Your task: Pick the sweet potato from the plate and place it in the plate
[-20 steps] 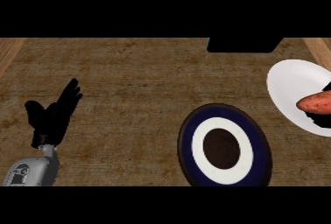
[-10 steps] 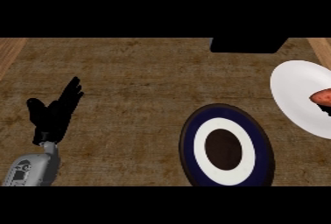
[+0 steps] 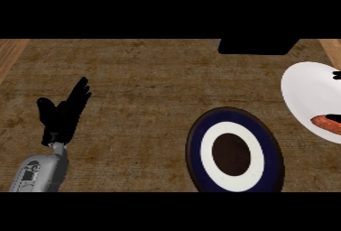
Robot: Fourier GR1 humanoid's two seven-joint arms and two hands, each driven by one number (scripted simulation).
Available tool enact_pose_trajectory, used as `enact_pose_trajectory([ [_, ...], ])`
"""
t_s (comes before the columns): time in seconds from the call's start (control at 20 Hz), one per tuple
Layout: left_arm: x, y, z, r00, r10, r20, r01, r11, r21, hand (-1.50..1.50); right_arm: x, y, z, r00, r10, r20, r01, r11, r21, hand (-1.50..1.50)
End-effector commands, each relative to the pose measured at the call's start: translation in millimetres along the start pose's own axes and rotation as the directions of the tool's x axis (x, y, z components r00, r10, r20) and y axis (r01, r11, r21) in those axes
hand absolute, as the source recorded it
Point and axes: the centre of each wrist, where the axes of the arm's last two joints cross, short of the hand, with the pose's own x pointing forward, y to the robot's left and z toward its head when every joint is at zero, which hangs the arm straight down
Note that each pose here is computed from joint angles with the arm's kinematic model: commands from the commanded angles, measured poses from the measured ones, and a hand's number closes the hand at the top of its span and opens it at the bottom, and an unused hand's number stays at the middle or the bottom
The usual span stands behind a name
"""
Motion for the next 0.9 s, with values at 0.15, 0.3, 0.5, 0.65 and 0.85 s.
enact_pose_trajectory([
  [0.15, -11.3, 6.9, 15.8, 1.0, -0.013, -0.014, 0.013, 1.0, 0.012, 0.0, 4.6, -16.9, -8.7, 0.938, -0.19, 0.291, 0.235, 0.963, -0.129, -1.5],
  [0.3, 0.3, 7.3, 8.8, 1.0, 0.004, 0.002, -0.004, 1.0, 0.018, 0.0, 5.3, -31.5, -7.5, 0.863, -0.334, 0.379, 0.383, 0.922, -0.06, -1.5],
  [0.5, 2.1, 16.5, 11.4, 1.0, -0.003, -0.004, 0.004, 0.999, 0.034, 0.0, 0.0, -44.3, -2.8, 0.831, -0.497, 0.251, 0.523, 0.851, -0.047, -1.5],
  [0.65, -12.2, 6.3, 16.3, 1.0, -0.002, -0.03, 0.002, 1.0, 0.026, 0.0, 0.1, -46.3, -4.7, 0.792, -0.598, 0.125, 0.595, 0.801, 0.063, -1.5],
  [0.85, -4.8, 8.6, 14.9, 1.0, -0.006, -0.002, 0.006, 0.999, 0.031, 0.0, -12.3, -66.2, 15.1, 0.744, -0.663, 0.085, 0.656, 0.749, 0.091, -1.5],
])
